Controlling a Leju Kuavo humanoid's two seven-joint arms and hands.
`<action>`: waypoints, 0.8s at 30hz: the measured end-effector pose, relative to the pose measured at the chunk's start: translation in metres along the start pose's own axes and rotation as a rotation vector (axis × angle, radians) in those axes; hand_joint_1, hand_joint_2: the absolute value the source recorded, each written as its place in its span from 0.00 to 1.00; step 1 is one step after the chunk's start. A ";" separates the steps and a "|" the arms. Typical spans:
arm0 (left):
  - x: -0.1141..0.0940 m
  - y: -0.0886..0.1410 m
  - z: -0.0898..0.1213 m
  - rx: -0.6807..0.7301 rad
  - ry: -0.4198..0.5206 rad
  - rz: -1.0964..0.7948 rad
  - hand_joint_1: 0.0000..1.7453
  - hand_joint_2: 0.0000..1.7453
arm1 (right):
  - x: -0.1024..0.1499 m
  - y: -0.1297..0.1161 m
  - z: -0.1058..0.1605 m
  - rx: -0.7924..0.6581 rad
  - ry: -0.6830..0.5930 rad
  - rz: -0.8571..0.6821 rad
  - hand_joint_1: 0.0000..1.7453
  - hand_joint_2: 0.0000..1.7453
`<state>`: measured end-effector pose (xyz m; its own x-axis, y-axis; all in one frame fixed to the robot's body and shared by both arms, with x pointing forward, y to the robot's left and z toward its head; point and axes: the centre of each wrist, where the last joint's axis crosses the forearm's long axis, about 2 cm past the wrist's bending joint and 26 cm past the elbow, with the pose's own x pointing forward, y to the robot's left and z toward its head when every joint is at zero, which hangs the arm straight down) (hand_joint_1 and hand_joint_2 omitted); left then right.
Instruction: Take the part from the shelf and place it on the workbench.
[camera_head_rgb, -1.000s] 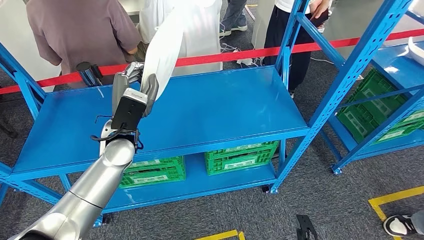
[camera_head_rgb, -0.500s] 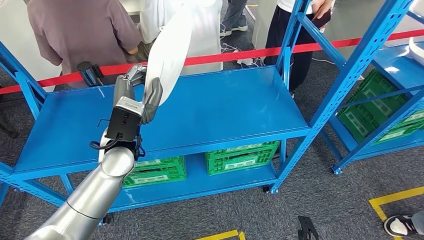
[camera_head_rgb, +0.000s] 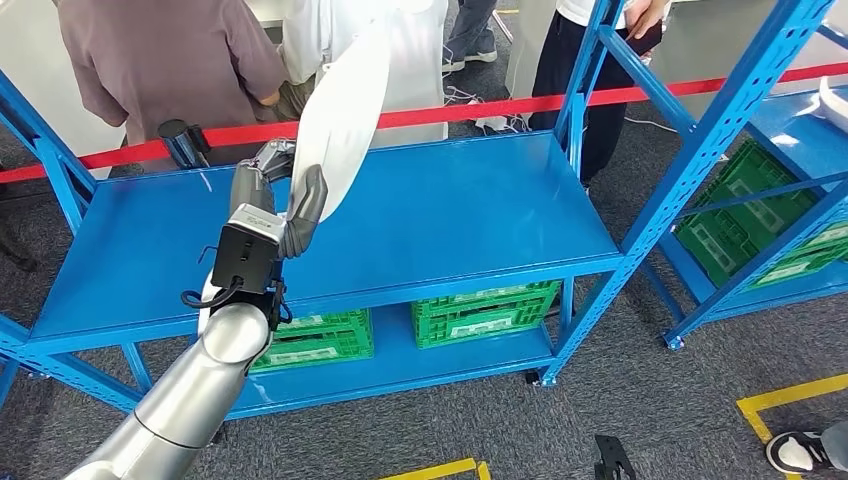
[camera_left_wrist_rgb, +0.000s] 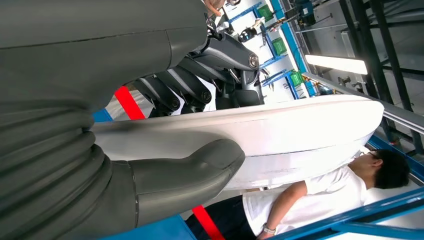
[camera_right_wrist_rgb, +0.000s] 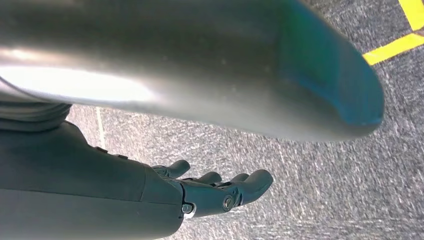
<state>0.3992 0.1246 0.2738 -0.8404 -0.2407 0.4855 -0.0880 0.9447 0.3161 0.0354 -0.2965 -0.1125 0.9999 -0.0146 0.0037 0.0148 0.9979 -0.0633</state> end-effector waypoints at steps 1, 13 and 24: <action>0.001 0.000 0.000 0.002 -0.002 0.001 1.00 1.00 | 0.000 0.000 0.000 0.001 -0.001 0.000 0.00 0.00; -0.003 0.006 0.006 -0.005 -0.003 -0.011 1.00 1.00 | 0.000 0.003 0.000 -0.003 0.002 -0.008 0.00 0.00; 0.000 0.012 0.006 0.019 -0.032 -0.019 1.00 1.00 | -0.002 0.004 0.000 0.006 -0.002 -0.002 0.00 0.00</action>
<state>0.3946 0.1373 0.2728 -0.8550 -0.2520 0.4533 -0.1142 0.9440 0.3095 0.0332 -0.2921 -0.1128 0.9998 -0.0168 0.0060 0.0171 0.9982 -0.0577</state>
